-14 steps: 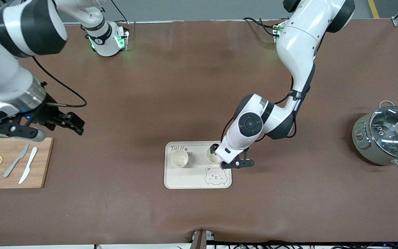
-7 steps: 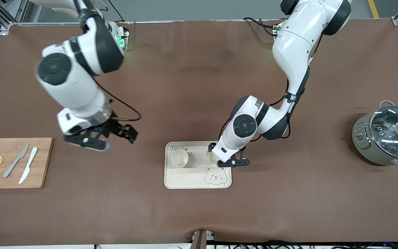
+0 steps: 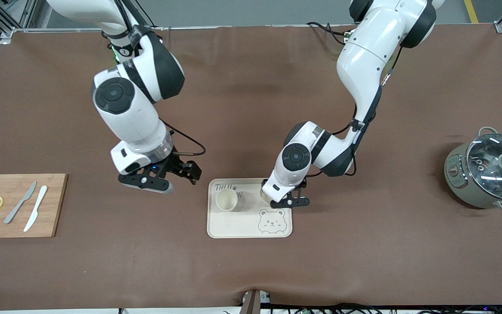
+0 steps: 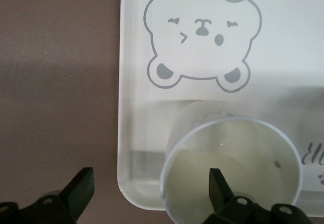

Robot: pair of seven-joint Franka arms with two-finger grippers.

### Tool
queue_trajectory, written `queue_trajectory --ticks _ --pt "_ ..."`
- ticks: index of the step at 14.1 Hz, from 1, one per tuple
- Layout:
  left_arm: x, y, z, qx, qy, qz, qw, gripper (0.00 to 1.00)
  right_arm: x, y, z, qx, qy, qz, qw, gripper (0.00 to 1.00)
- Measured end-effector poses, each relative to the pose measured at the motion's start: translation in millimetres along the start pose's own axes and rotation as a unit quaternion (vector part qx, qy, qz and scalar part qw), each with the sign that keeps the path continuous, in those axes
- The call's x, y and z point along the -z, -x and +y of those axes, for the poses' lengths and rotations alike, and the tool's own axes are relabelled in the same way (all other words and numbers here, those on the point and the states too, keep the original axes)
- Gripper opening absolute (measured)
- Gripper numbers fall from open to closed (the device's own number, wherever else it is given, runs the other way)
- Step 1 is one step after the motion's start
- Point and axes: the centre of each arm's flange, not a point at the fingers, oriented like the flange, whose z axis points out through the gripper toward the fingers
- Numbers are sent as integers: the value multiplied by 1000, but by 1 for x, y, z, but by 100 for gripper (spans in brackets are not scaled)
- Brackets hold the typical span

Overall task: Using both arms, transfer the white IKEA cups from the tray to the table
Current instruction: 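Close the left gripper on the cup while the right gripper reaches the other cup, then lift the cup with the left gripper while the right gripper grips the other cup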

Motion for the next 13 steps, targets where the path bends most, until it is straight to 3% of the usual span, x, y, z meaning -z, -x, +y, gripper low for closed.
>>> queue_trajectory --ticks 1,2,8,10,13 --pt "-1 0 0 4 0 0 1000 100 -12 5 -7 1 2 -5 1000 100" --pt "-1 0 0 17 1 1 1000 91 -24 9 -12 1 3 -8 1000 100" --pt "0 -1 1 43 1 4 999 27 -95 10 -19 8 0 -13 1000 100" --pt "5 -2 3 43 5 9 999 10 -116 17 -26 17 -2 -20 1000 100" --pt "6 -3 3 43 6 10 999 8 -129 21 -32 34 -12 -36 999 100"
